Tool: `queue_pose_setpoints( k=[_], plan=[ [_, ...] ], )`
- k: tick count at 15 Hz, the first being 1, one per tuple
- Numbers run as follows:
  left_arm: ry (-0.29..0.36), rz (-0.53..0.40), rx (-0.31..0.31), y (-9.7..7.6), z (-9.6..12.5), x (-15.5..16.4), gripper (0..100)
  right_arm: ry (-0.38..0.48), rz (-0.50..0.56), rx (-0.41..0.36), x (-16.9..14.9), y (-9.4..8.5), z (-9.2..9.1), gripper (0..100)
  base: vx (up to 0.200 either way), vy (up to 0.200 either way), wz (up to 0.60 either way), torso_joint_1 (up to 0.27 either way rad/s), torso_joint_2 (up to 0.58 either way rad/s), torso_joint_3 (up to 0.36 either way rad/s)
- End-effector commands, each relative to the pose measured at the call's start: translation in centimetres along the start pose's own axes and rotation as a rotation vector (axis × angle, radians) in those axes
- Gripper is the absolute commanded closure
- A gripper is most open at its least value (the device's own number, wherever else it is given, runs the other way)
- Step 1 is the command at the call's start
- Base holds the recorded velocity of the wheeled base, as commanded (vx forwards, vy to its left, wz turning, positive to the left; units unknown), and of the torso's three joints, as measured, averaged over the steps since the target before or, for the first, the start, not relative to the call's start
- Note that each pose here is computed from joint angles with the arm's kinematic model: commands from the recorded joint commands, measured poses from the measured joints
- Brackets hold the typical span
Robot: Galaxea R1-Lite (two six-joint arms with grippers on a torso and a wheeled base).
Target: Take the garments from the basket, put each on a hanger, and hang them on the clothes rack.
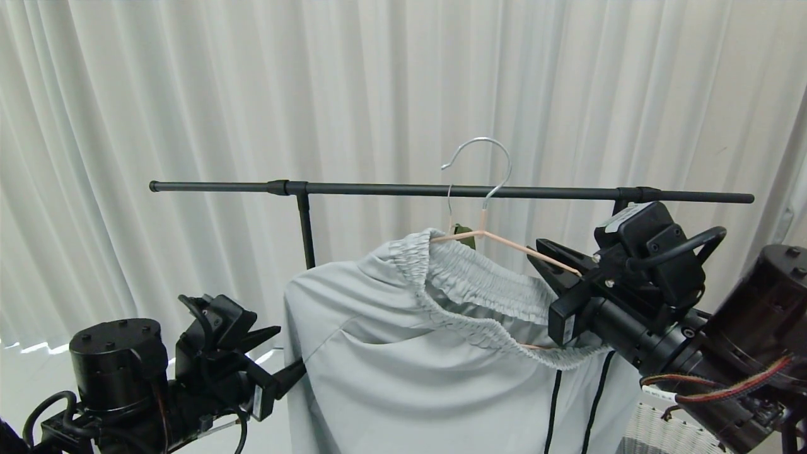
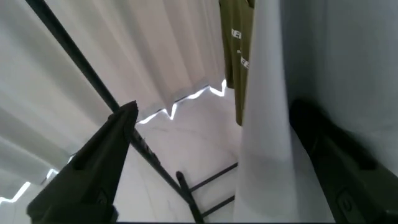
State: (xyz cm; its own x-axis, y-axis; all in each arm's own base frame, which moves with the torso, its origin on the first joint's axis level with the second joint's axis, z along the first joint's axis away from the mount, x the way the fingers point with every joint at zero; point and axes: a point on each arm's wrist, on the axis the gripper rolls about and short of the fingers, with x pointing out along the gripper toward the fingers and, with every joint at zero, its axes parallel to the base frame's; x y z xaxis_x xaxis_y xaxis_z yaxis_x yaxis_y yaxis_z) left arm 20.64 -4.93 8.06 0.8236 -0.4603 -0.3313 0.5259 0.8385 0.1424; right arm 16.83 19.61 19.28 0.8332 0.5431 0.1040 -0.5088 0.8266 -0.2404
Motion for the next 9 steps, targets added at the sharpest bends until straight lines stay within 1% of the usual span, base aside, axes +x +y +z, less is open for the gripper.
queue_pose_setpoints(
  k=[1, 3, 4, 7, 9],
  plan=[
    [0.013, 0.032, -0.013, 0.7, -0.3, -0.1, 100, 0.004, -0.016, -0.002, 0.1, -0.4, -0.1, 100, 0.000, 0.000, 0.00, 0.000, 0.00, 0.000],
    [0.040, 0.099, -0.043, 1.9, -1.1, -1.0, 100, 0.026, -0.048, -0.010, -0.1, -1.3, -0.7, 100, 0.000, 0.000, 0.00, 0.000, 0.00, 0.000],
    [0.051, 0.127, -0.047, 2.4, -1.4, -1.3, 100, 0.036, -0.059, -0.013, -0.2, -1.6, -0.9, 100, 0.000, 0.000, 0.00, 0.000, 0.00, 0.000],
    [0.068, 0.187, -0.030, 3.6, -1.9, -1.9, 100, 0.060, -0.091, -0.020, -0.7, -2.6, -1.5, 100, 0.000, 0.000, 0.00, 0.000, 0.00, 0.000],
    [0.068, 0.200, -0.032, 3.9, -1.9, -2.0, 100, 0.052, -0.097, -0.019, -0.9, -2.8, -1.3, 100, 0.000, 0.000, 0.00, 0.000, 0.00, 0.000]
  ],
)
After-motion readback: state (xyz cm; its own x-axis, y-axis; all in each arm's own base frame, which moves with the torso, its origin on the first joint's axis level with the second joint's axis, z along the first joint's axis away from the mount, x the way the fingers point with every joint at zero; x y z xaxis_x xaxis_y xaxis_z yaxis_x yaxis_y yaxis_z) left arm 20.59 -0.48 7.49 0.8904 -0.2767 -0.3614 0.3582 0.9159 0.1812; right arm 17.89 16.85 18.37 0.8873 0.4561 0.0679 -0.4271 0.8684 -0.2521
